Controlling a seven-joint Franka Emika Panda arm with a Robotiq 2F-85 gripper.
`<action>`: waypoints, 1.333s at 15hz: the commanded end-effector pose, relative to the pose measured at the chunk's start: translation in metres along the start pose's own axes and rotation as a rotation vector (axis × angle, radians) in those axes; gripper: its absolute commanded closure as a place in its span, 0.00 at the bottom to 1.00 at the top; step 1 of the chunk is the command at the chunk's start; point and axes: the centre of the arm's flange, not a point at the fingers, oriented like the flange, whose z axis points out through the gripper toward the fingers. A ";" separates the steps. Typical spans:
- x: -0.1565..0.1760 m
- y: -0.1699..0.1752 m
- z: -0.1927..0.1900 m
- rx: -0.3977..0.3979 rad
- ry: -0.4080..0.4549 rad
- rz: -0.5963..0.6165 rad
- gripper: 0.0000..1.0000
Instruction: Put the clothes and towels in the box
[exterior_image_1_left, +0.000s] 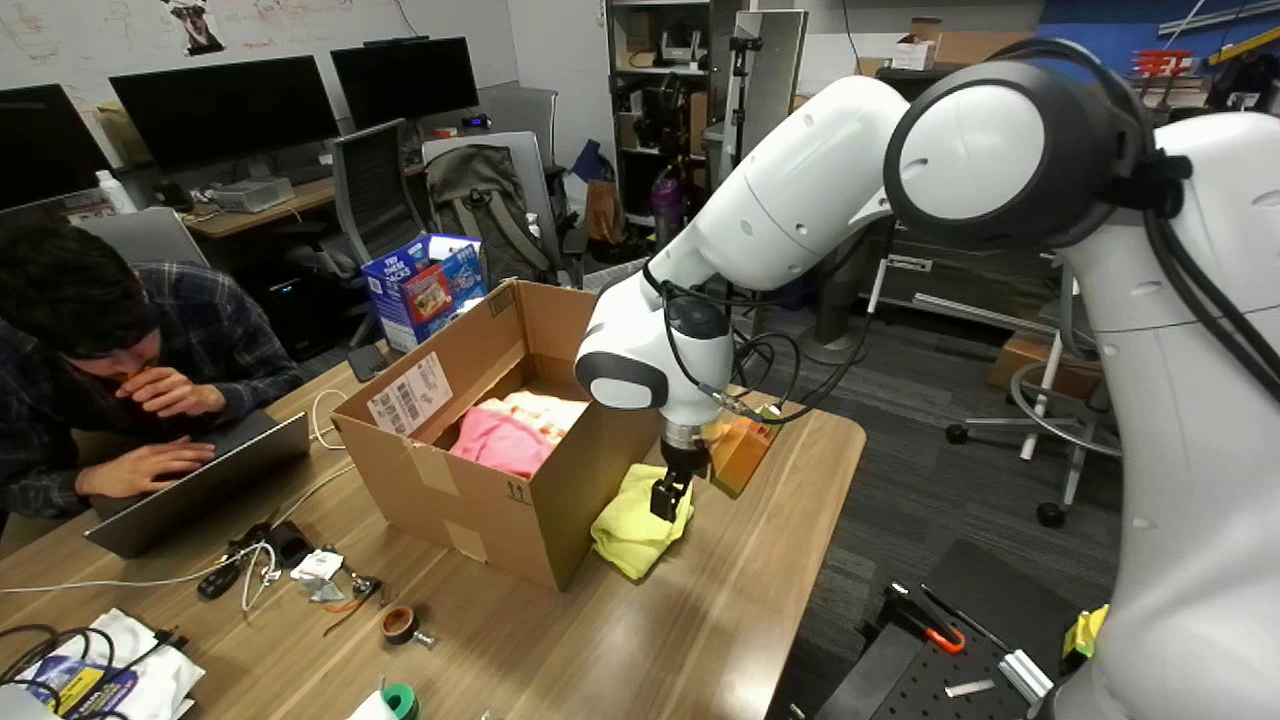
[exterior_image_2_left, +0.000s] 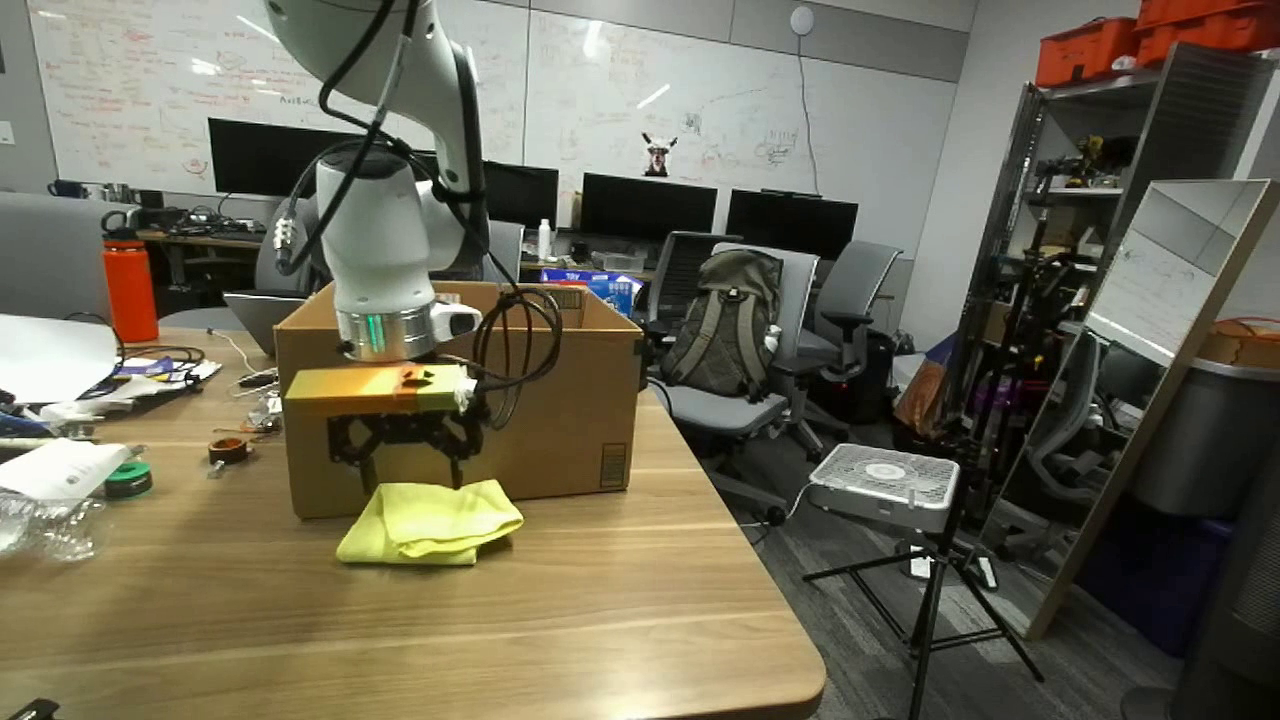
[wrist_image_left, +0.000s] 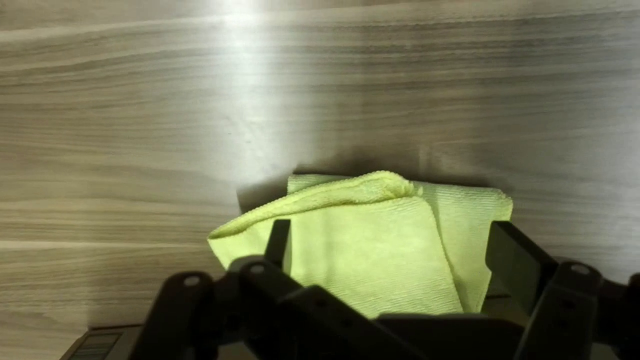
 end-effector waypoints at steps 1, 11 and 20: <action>0.004 -0.010 0.007 0.057 -0.013 -0.050 0.00; 0.016 -0.030 0.029 0.160 0.044 -0.069 0.00; 0.033 -0.028 0.052 0.148 0.158 -0.090 0.00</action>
